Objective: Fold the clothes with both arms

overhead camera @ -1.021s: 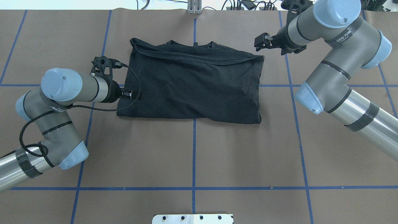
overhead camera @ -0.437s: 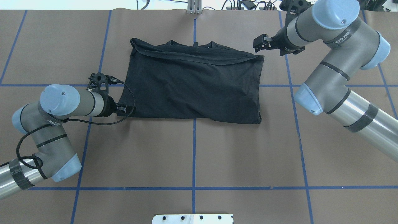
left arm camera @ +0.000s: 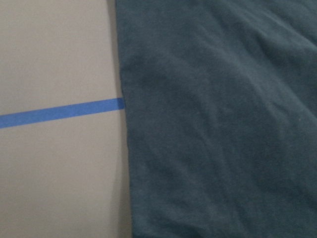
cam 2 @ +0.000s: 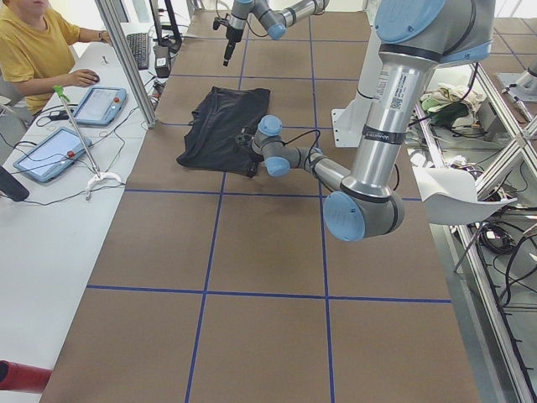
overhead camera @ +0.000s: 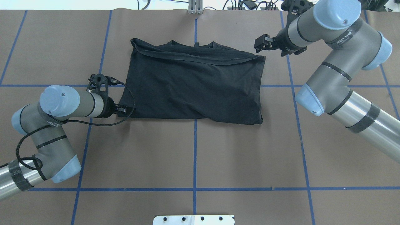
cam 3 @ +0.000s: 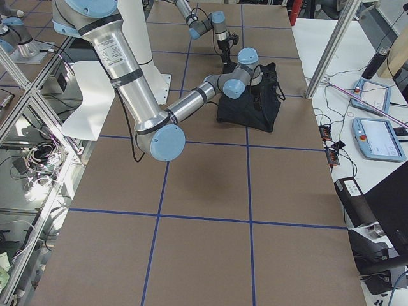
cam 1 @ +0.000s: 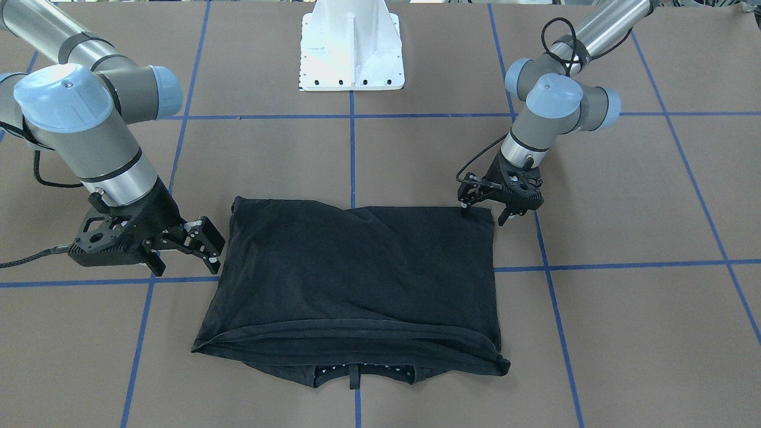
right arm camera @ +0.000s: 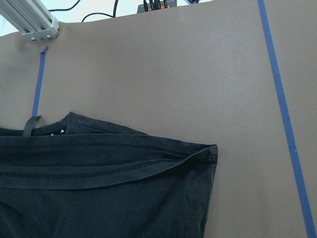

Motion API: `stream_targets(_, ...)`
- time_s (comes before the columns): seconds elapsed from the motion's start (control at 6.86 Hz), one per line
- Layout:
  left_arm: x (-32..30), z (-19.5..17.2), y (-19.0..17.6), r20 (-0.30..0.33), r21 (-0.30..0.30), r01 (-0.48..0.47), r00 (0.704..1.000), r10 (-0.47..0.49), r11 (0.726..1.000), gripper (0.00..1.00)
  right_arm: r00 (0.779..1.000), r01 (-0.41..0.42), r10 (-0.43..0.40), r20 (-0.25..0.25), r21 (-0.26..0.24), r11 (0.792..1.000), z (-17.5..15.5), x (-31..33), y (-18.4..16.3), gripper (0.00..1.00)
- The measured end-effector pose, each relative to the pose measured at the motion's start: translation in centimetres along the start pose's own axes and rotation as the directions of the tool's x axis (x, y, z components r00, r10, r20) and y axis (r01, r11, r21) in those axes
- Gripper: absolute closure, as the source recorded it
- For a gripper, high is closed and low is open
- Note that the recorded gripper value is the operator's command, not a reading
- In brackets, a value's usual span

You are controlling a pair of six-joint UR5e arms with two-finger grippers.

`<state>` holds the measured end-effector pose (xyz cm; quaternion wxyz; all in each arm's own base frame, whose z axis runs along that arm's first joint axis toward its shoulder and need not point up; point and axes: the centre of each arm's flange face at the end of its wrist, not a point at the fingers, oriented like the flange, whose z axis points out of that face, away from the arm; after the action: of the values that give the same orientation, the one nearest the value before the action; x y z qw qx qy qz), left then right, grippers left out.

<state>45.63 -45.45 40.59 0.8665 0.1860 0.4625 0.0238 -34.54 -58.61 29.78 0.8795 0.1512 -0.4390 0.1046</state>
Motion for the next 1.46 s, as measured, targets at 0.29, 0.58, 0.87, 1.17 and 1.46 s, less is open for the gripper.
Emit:
stream_targets(0.29, 0.2, -0.1, 0.1, -0.003, -0.001, 0.001, 1.000, -0.001, 1.000, 1.00, 1.000, 0.000, 0.000, -0.002, 0.000, 1.000, 0.1, 0.1, 0.1, 0.00)
stream_targets(0.58, 0.5, -0.5, 0.2, -0.008, 0.004, -0.001, 1.000, 0.001, 1.000, 1.00, 1.000, 0.000, 0.000, -0.002, -0.001, 1.000, 0.1, 0.1, 0.1, 0.00)
stream_targets(0.87, -1.0, -2.7, 0.2, -0.005, 0.017, -0.064, 0.998, 0.064, 0.998, 1.00, 1.000, 0.003, -0.003, 0.001, -0.004, 1.000, 0.2, -0.2, 0.4, 0.00)
stream_targets(1.17, -7.8, -4.2, -4.0, 0.101, 0.059, -0.217, 0.972, 0.210, 0.974, 1.00, 1.000, 0.007, -0.007, 0.007, -0.012, 1.000, 0.6, -1.1, 1.1, 0.00)
stream_targets(1.46, -16.4, -3.7, -11.6, 0.248, 0.064, -0.300, 0.929, 0.276, 0.952, 1.00, 1.000, 0.014, -0.013, 0.012, -0.014, 1.000, 0.9, -2.0, 1.8, 0.00)
